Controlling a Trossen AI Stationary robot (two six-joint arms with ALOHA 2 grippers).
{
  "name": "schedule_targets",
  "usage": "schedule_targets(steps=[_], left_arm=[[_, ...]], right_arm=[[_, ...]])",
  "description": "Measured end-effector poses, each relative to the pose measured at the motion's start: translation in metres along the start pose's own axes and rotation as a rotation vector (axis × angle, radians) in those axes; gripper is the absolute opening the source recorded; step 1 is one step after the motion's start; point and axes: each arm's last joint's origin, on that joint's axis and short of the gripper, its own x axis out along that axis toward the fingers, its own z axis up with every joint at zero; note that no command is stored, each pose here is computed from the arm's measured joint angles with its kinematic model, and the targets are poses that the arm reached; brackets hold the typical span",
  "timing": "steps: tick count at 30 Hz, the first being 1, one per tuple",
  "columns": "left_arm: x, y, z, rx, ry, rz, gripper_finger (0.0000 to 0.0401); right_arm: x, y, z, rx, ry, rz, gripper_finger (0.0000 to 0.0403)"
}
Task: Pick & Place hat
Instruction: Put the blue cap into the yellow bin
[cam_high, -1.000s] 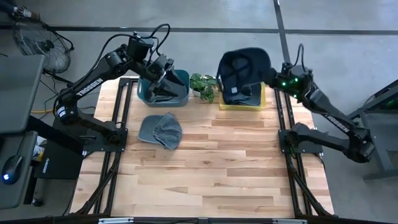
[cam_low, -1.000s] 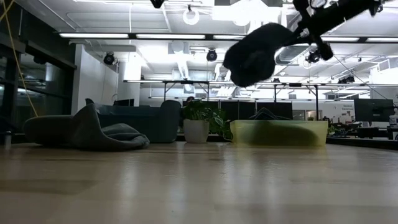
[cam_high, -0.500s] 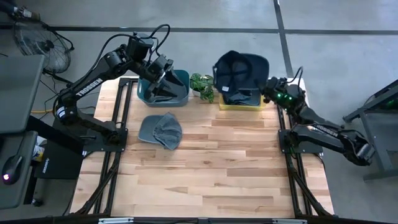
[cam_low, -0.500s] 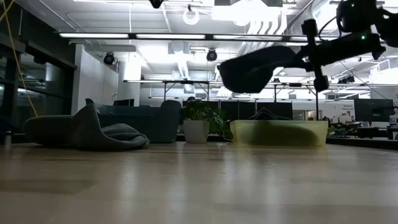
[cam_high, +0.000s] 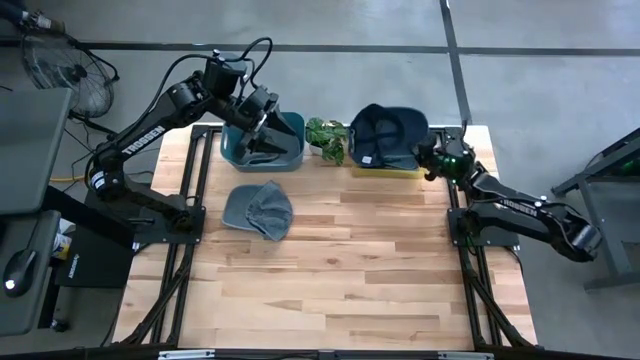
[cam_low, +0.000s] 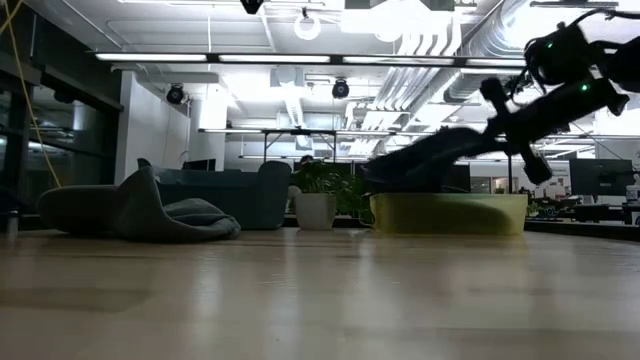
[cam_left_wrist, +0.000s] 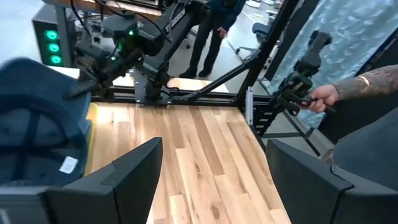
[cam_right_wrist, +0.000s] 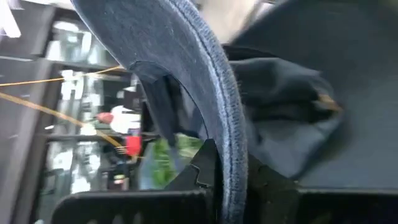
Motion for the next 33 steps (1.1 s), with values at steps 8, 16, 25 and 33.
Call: schedule_targets(steps=[8, 16, 25, 33], left_arm=[[0.000, 0.001, 0.002, -0.003, -0.014, 0.032, 0.0284], [0.000, 0.002, 0.002, -0.008, -0.010, 0.066, 0.0284], [0.000, 0.003, 0.002, -0.028, -0.005, 0.104, 0.0284], [0.000, 0.003, 0.002, -0.041, -0.004, 0.106, 0.0284]], right_arm=[[0.010, -0.015, -0.001, 0.017, 0.002, -0.132, 0.0005], [0.019, -0.025, -0.002, 0.031, -0.013, -0.224, 0.0005], [0.021, -0.035, -0.002, -0.020, -0.057, -0.317, 0.0016], [0.021, -0.033, -0.002, -0.115, -0.044, -0.295, 0.0019]])
